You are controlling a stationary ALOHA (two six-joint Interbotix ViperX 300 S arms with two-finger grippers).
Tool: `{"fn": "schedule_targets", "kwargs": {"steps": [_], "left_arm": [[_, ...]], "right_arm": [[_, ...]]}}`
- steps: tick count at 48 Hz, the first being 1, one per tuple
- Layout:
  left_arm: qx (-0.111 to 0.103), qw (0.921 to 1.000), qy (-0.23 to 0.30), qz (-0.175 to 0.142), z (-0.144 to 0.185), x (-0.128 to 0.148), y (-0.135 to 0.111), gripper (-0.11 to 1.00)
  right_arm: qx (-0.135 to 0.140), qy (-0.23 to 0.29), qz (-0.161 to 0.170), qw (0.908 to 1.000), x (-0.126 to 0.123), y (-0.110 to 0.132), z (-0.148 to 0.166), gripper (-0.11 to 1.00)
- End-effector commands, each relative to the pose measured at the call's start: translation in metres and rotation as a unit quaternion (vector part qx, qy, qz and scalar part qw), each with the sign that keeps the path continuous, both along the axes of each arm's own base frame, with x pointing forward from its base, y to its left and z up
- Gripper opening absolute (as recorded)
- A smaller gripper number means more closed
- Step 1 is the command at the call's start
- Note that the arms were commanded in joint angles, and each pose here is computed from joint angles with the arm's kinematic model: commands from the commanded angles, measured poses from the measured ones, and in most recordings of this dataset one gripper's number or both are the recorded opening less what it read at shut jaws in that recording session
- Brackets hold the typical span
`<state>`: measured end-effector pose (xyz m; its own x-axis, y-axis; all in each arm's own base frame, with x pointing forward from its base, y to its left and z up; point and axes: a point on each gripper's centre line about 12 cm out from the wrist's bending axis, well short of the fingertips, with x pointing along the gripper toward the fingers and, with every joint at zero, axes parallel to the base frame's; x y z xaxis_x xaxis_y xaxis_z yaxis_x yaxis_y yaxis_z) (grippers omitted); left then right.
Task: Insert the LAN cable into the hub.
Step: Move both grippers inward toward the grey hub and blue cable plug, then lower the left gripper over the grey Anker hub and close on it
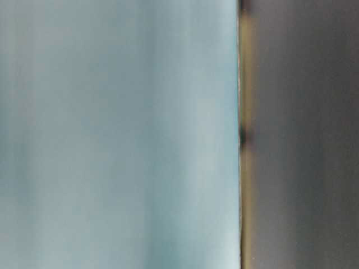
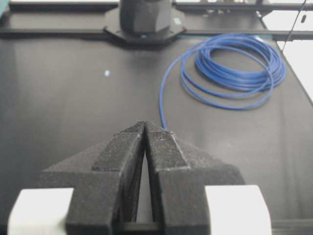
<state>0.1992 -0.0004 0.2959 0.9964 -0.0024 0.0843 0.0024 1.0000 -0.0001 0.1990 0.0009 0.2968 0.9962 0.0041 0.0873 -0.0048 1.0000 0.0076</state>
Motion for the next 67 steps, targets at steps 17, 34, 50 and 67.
{"fn": "schedule_targets", "kwargs": {"steps": [17, 34, 50, 67], "left_arm": [[0.021, 0.9919, 0.125, -0.008, 0.011, 0.019, -0.004, 0.00], [0.032, 0.9599, 0.278, -0.018, -0.013, 0.046, -0.009, 0.00], [0.027, 0.9559, 0.291, -0.031, -0.035, 0.079, -0.018, 0.01], [-0.028, 0.9842, 0.166, -0.054, -0.072, 0.077, -0.029, 0.84]], "right_arm": [[0.116, 0.199, 0.010, 0.9730, 0.028, 0.010, -0.027, 0.00], [0.100, 0.379, 0.016, 0.9197, 0.077, 0.026, -0.064, 0.00], [0.063, 0.455, 0.016, 0.8883, 0.112, 0.029, -0.083, 0.00], [0.057, 0.448, 0.025, 0.8917, 0.117, 0.036, -0.088, 0.01]]}}
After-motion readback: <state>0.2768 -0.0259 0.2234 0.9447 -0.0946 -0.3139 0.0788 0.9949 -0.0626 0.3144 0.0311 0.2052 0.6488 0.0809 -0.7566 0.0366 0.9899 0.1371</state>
